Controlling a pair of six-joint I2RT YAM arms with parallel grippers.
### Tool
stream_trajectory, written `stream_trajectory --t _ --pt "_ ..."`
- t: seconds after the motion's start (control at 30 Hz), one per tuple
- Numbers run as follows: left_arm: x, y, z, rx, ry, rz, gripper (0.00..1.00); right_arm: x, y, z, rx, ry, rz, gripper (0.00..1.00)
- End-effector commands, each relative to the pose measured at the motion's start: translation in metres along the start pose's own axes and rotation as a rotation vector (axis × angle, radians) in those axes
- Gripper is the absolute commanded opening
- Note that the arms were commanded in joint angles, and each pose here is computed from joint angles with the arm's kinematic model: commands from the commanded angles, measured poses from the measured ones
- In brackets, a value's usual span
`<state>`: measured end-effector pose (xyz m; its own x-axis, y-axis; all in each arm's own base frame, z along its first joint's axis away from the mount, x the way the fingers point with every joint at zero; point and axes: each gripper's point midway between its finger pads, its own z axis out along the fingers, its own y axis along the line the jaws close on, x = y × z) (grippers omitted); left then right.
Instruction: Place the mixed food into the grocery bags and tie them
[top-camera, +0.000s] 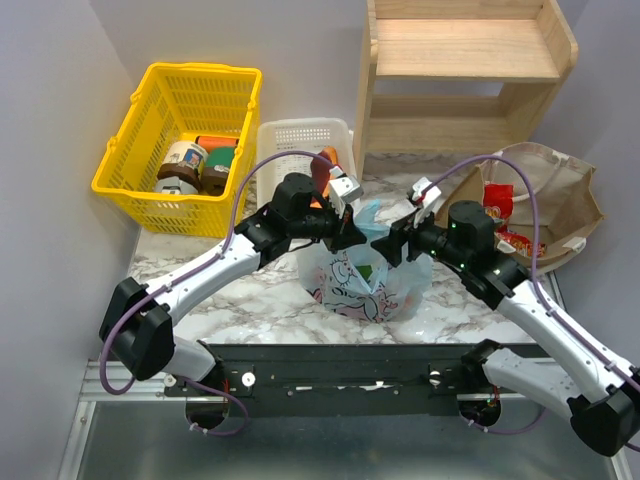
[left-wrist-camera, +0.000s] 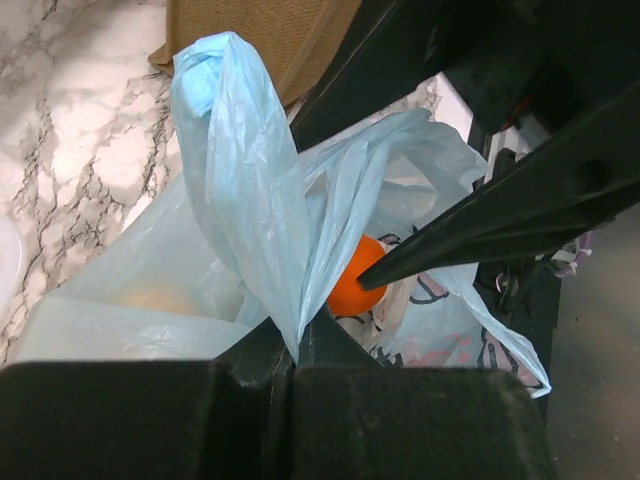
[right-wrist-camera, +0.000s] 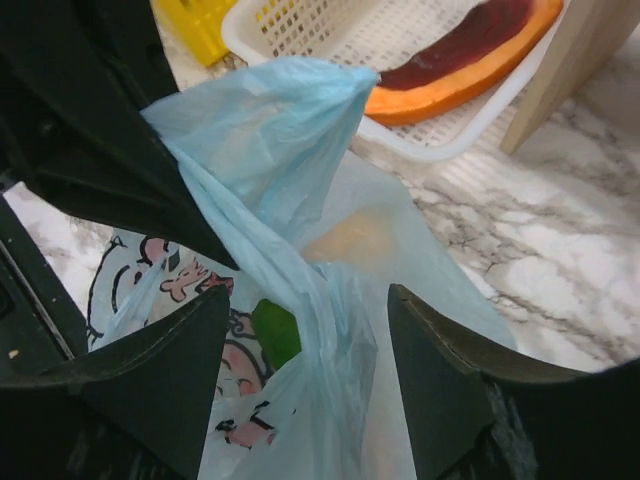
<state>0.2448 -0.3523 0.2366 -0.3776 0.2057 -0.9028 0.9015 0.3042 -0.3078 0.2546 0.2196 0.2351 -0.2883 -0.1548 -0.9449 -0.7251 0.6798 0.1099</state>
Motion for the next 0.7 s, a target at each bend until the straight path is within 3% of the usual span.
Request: stream_trajectory --t 0.0,0.07,0.33,0.67 --pt "-0.011 -0.005 -0.009 -0.012 -0.040 0.056 0.00 -0.042 0.020 -0.027 -0.062 -0.071 -0.010 0.82" --pt "-0.011 -0.008 -0.012 -0.008 -0.032 0.062 0.00 -0.064 0.031 -0.035 -0.107 -0.112 0.012 0.87" --pt "-0.007 -0.012 -0.022 -0.016 0.027 0.058 0.00 -0.110 0.040 -0.021 -0.195 -0.128 0.134 0.89" --pt "-0.006 -0.013 -0.028 -0.046 0.006 0.058 0.00 -0.078 0.030 0.015 -0.211 -0.086 0.273 0.89"
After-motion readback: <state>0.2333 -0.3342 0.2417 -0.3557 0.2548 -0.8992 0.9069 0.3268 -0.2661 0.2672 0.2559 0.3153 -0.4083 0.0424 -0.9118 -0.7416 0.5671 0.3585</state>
